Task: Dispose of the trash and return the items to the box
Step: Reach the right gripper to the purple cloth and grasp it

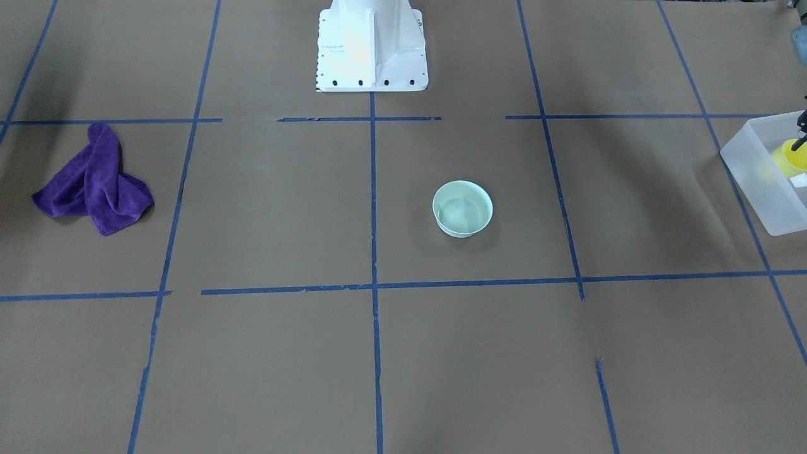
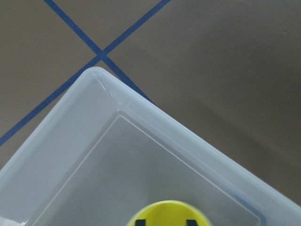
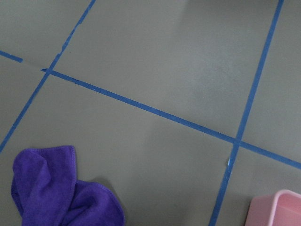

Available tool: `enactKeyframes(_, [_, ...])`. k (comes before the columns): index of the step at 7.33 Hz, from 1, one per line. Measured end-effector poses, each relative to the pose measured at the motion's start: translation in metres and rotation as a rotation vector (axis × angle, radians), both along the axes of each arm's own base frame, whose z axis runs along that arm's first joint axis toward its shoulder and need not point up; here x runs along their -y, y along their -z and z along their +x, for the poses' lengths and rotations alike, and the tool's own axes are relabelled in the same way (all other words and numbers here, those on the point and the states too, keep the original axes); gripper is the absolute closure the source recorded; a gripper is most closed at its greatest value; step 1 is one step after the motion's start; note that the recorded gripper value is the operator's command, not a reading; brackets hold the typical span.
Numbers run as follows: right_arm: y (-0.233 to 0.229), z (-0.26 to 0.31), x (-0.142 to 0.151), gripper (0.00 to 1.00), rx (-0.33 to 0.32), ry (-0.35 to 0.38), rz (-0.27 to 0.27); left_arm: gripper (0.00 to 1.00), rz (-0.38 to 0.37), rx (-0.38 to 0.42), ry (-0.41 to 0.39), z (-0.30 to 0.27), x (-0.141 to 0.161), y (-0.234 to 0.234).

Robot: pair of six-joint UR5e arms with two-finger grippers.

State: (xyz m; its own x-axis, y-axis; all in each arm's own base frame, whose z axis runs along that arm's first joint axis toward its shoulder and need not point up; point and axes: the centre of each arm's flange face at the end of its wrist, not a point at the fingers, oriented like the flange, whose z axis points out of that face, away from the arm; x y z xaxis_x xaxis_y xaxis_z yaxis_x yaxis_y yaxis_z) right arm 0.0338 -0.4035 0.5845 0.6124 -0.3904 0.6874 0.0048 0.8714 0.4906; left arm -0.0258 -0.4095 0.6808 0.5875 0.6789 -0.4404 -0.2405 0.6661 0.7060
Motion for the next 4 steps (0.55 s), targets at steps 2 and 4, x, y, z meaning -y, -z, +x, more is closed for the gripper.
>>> enactKeyframes(2, [0.006,-0.031,0.000,0.01,0.028,0.026,-0.026,0.00,-0.009,0.001,0.008,0.004,0.054,0.073])
enactKeyframes(4, [0.011,-0.087,-0.008,0.01,0.056,0.007,-0.127,0.00,0.007,0.001,0.011,0.006,0.082,0.110])
